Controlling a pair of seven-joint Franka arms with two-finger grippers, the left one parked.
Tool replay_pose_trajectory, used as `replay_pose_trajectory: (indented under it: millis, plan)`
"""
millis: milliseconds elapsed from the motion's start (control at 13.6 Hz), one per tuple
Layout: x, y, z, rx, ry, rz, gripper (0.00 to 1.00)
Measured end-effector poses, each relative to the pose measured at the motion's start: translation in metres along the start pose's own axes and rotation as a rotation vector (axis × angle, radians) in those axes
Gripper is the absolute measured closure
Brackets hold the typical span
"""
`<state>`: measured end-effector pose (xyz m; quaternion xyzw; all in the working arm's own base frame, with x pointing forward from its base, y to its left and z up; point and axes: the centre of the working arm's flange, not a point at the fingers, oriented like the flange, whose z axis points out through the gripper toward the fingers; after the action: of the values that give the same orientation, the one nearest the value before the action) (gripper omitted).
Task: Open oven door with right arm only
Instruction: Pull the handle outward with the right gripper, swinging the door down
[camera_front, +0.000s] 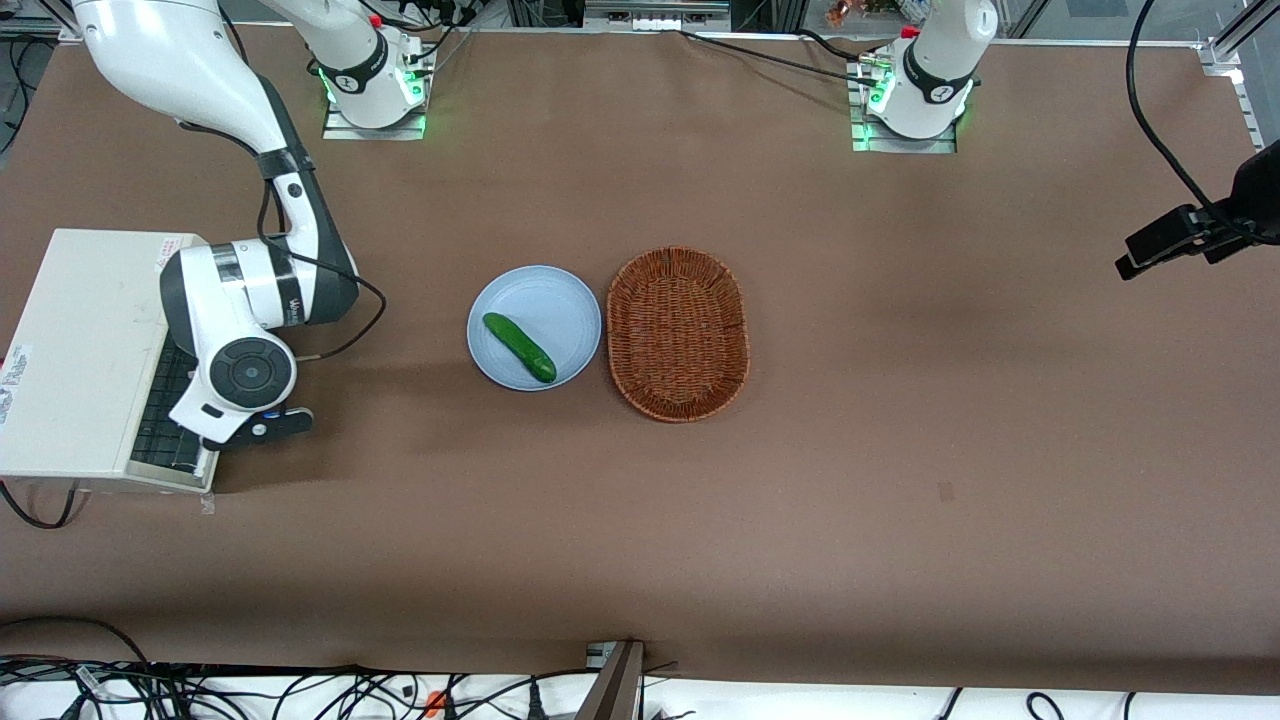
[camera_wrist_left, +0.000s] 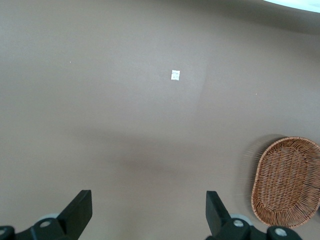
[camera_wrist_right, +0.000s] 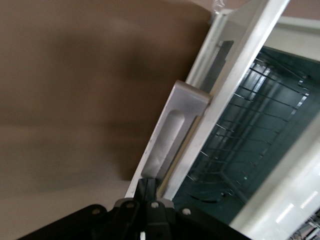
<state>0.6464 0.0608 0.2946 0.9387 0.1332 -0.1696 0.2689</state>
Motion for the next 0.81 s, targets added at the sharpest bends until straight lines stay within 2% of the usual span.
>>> replay_pose_trajectory:
  millis: [808]
  plan:
    - [0.036, -0.049, 0.034, 0.120, 0.074, 0.004, 0.99]
